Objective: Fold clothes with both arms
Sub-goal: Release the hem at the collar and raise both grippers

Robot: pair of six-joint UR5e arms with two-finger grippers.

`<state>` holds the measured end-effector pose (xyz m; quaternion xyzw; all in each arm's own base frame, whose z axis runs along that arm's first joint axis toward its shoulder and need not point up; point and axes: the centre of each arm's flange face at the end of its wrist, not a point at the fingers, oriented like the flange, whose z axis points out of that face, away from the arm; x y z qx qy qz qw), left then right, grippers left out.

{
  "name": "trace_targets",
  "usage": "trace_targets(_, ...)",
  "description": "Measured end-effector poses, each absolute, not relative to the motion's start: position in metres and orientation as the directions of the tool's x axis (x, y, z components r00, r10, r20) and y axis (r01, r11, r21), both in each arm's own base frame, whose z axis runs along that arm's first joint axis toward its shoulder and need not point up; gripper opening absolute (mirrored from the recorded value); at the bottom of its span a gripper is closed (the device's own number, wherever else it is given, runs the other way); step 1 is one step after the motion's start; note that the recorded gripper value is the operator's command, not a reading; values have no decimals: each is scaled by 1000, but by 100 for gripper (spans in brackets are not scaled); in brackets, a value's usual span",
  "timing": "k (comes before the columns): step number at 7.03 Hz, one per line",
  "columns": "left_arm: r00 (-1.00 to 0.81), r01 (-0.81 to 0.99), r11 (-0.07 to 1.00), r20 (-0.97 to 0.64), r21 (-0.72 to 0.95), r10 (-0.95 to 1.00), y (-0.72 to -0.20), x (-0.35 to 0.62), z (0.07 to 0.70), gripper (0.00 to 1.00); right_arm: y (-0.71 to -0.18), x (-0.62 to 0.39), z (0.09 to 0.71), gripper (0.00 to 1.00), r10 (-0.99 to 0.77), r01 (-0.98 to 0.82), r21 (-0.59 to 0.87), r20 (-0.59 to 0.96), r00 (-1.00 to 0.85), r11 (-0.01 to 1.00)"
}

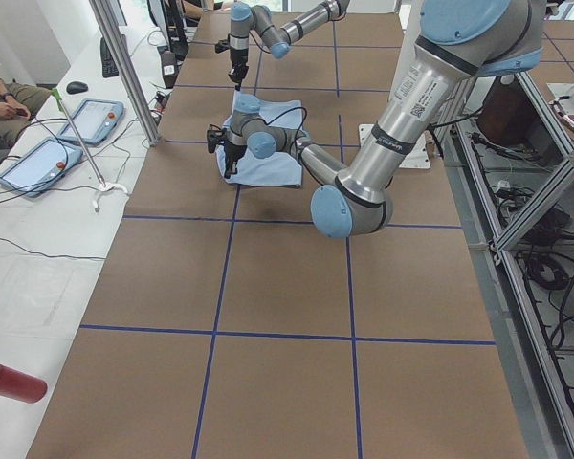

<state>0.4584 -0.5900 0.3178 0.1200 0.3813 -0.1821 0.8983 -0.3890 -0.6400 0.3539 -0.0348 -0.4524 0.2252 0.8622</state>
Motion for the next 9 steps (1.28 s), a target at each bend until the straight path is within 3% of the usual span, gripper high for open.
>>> trace_targets(2, 638, 419, 905, -735, 78, -231, -591, 460, 312, 0, -642, -393, 340, 0, 407, -352, -254, 776, 482, 901)
trace_targets(3, 635, 419, 905, -738, 80, -229, -591, 461, 309, 7, -641, -396, 338, 0, 403, -349, -251, 779, 481, 903)
trace_targets(4, 632, 419, 904, -741, 81, -226, -592, 461, 305, 77, -641, -396, 337, 76, 400, -347, -250, 780, 481, 904)
trace_targets(5, 630, 419, 904, -744, 83, -223, -592, 462, 302, 100, -641, -396, 338, 100, 400, -348, -249, 779, 482, 904)
trace_targets(9, 630, 408, 907, -751, 103, -198, -597, 458, 288, 100, -634, -396, 337, 100, 378, -355, -223, 802, 463, 908)
